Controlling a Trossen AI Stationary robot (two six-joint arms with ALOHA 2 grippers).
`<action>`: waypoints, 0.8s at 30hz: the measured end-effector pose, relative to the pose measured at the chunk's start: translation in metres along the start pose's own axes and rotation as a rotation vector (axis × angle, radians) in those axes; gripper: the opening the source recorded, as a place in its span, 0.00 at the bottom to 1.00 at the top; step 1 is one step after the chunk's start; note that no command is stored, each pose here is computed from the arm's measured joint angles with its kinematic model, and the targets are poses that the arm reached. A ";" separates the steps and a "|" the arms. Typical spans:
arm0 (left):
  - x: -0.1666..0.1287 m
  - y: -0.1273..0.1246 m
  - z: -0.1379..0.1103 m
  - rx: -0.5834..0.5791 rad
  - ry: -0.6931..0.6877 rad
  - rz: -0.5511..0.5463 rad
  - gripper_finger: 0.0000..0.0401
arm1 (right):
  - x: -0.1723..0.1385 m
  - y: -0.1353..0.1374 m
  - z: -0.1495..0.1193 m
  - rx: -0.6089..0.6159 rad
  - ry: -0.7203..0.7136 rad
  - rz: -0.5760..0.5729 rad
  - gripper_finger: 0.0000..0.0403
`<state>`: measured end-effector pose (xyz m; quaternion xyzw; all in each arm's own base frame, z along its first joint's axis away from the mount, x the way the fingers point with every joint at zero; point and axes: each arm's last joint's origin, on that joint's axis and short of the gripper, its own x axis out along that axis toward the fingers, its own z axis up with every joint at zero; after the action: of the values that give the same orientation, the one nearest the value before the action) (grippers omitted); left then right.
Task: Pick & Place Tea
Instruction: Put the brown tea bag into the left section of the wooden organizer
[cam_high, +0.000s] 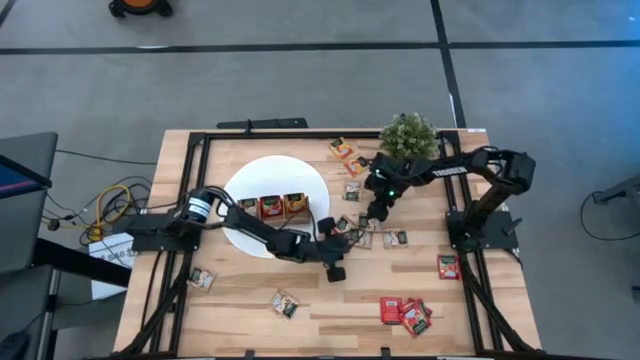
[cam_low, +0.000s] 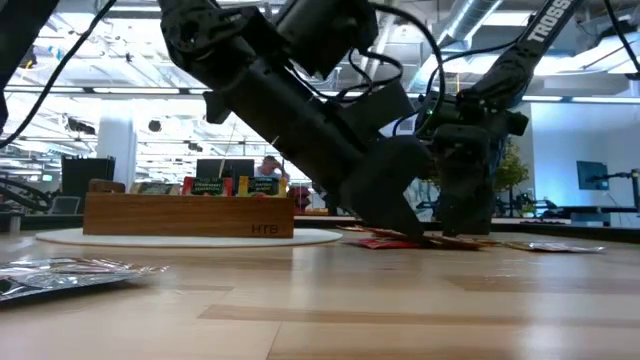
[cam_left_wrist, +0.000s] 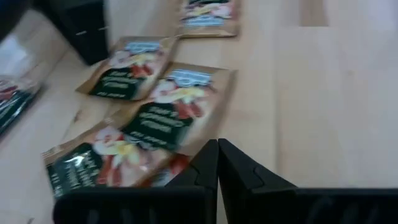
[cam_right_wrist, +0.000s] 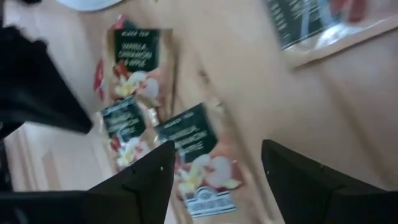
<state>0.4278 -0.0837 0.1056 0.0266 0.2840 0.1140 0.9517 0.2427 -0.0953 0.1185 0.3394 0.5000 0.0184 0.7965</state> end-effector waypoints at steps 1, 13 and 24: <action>0.001 0.002 0.000 -0.010 0.002 0.005 0.00 | 0.001 0.001 -0.001 -0.001 0.007 0.011 0.56; 0.007 0.017 0.003 -0.081 -0.005 0.045 0.00 | 0.019 0.027 -0.008 -0.088 0.083 0.111 0.52; -0.028 0.004 0.024 0.031 0.012 0.015 0.00 | 0.023 0.034 -0.010 -0.153 0.097 0.095 0.44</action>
<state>0.4177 -0.0855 0.1414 0.0426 0.2910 0.1168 0.9486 0.2564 -0.0559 0.1167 0.2997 0.5186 0.1109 0.7931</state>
